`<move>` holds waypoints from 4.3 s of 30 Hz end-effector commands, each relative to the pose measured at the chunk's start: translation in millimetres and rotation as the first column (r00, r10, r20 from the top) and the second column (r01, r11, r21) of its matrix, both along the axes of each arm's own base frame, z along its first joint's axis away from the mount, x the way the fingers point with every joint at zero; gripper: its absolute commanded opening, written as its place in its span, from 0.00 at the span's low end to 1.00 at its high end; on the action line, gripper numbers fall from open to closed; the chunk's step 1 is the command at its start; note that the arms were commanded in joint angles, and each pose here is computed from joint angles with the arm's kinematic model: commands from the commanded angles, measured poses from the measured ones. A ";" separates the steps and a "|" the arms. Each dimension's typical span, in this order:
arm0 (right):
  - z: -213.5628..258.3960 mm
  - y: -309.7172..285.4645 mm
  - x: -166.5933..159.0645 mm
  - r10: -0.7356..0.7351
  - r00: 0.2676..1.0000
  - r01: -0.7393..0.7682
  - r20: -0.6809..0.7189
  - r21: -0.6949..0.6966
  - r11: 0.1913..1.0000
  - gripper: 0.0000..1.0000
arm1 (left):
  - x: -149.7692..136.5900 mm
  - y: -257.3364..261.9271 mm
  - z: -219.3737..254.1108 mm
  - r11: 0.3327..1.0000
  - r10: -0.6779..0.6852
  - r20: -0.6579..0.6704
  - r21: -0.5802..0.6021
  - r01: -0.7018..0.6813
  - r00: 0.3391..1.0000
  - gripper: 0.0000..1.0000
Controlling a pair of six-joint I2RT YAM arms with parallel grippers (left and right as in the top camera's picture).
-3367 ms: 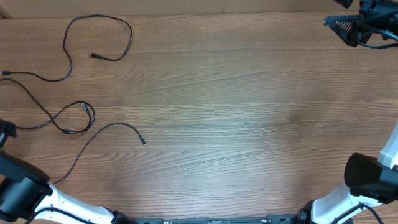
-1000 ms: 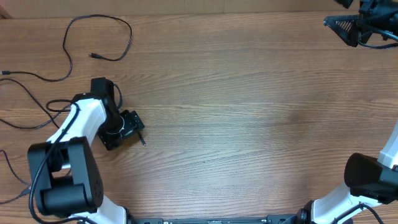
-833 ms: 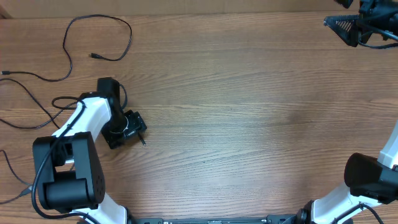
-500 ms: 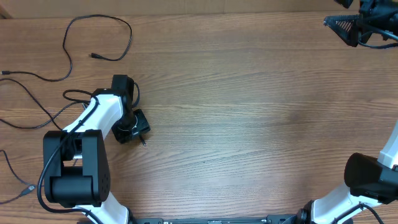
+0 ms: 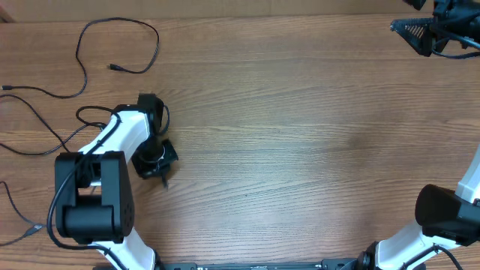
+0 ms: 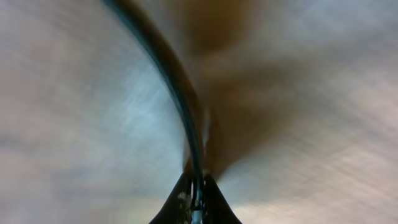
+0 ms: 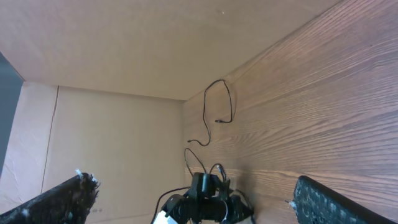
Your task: Untangle cables
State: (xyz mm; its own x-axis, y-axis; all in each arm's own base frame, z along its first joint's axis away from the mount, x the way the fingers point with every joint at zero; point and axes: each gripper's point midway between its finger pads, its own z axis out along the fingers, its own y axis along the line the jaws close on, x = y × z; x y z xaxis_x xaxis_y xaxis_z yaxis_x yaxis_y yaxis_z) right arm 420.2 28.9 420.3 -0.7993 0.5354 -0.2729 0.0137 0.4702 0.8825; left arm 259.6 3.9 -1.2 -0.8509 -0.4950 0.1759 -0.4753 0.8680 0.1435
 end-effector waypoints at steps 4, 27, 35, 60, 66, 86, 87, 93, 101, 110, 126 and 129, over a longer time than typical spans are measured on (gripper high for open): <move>3.9 -2.0 -1.1 -0.004 1.000 0.004 0.019 -0.011 1.000 1.00 | 15.6 15.2 48.3 0.987 0.110 0.020 0.112 -0.112 0.994 0.04; 3.9 -2.0 -1.1 -0.004 1.000 0.004 0.019 -0.011 1.000 1.00 | 40.5 47.8 232.7 0.942 0.331 0.596 -0.247 -0.226 0.731 0.04; 3.9 -2.0 -1.1 -0.004 1.000 0.004 0.019 -0.011 1.000 1.00 | 33.6 86.8 259.5 0.840 0.505 0.629 -0.515 -0.170 0.591 0.04; 4.0 -2.0 -1.1 -0.004 1.000 0.004 0.019 -0.011 1.000 1.00 | 31.9 59.1 213.9 0.983 0.108 0.571 -0.181 -0.004 0.814 1.00; 4.0 -2.0 -1.1 -0.004 1.000 0.004 0.019 -0.011 1.000 1.00 | 55.9 6.1 173.8 0.986 -0.080 0.457 -0.094 0.138 0.886 0.99; 4.0 -2.0 -1.1 -0.004 1.000 0.004 0.020 -0.011 1.000 1.00 | 65.8 -3.2 58.4 0.994 -0.076 0.121 -0.067 0.085 0.990 0.80; 4.0 -2.0 -1.1 -0.004 1.000 0.004 0.019 -0.011 1.000 1.00 | 64.9 -4.4 56.1 0.994 -0.080 0.112 -0.069 0.088 0.990 0.78; 3.9 -2.0 -1.1 -0.004 1.000 0.004 0.019 -0.011 1.000 1.00 | 57.9 -11.2 40.7 0.992 -0.101 0.048 -0.076 0.104 0.994 0.66; 3.9 -2.0 -1.1 -0.004 1.000 0.004 0.019 -0.011 1.000 1.00 | 37.4 -32.4 18.6 0.973 -0.189 0.001 -0.136 0.188 0.982 0.69; 3.9 -2.0 -1.1 -0.004 1.000 0.004 0.019 -0.011 1.000 1.00 | 36.2 -33.5 -3.3 0.972 -0.197 0.035 -0.122 0.200 0.980 0.52; 4.0 -2.0 -1.1 -0.004 1.000 0.004 0.020 -0.011 1.000 1.00 | 28.6 -35.4 -22.5 0.971 -0.191 0.053 -0.136 0.196 0.980 0.04; 3.9 -2.0 -1.1 -0.004 1.000 0.004 0.019 -0.011 1.000 1.00 | 25.0 -34.6 -16.1 0.971 -0.192 0.028 -0.137 0.194 0.981 0.04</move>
State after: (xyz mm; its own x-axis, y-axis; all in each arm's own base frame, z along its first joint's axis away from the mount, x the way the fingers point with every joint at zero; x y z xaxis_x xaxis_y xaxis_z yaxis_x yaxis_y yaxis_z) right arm 420.3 28.8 420.4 -0.7989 0.5355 -0.2737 0.0132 0.4706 0.8822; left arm 305.9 -25.6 -2.7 -0.9475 -0.2978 0.1166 -0.2989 0.9542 0.0084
